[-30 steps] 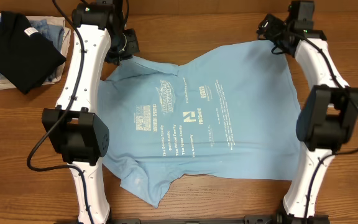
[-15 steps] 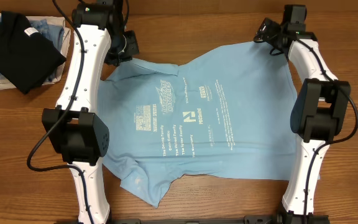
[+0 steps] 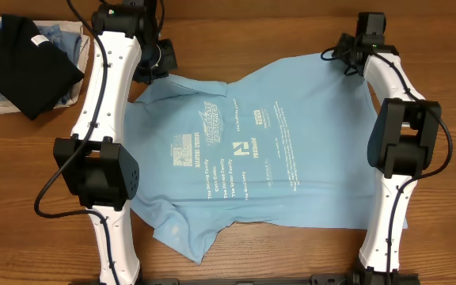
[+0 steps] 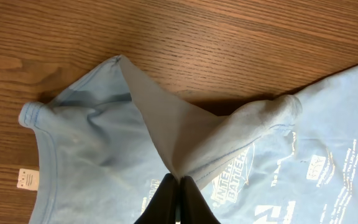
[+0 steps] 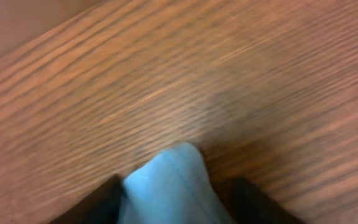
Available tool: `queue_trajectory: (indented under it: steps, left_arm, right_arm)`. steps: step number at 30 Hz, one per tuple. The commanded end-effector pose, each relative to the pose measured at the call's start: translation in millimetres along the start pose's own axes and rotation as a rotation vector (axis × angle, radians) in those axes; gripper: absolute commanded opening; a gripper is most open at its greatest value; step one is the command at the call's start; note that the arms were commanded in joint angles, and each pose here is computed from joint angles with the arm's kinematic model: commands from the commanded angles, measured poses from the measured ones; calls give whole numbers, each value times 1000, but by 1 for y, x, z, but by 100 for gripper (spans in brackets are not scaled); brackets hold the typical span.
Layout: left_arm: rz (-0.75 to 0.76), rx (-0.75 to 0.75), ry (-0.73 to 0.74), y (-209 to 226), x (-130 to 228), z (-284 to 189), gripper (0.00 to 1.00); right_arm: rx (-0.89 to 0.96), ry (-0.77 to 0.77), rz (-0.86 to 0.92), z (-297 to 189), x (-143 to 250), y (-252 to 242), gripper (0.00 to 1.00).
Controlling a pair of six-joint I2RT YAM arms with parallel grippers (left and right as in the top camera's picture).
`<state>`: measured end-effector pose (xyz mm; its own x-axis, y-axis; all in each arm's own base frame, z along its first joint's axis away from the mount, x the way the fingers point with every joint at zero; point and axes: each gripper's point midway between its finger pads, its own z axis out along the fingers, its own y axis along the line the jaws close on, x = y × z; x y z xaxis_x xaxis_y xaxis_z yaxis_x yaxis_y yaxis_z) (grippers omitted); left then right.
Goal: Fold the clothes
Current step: 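Drag the shirt's top edge upward with both grippers to straighten it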
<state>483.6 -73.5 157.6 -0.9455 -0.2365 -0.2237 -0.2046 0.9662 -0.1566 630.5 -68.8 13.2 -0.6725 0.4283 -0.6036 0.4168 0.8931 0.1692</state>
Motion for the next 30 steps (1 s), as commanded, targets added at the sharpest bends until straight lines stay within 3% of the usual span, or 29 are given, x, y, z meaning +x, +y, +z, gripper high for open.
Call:
queue_trajectory:
  steps: [1,4,9,14,21,30]
  left_arm:
    - [20,3,-49,-1,-7,-17,4]
    - [20,3,-49,-1,-7,-17,4]
    - [21,6,-60,-2,-10,-18,4]
    - [23,13,-99,-4,-19,-19,4]
    - [21,13,-107,-3,-20,-24,4]
    - [-31,-53,-157,17,-14,-63,4]
  right_arm:
    - [37,-19,3,4,-6,-9,47]
    - [38,-17,3,4,-6,-9,42]
    - [42,-7,19,0,-7,-10,21]
    - [41,-23,24,-16,-29,-3,8]
    - [134,-70,47,-53,-65,-11,4]
    - [236,-10,118,-72,-57,-33,4]
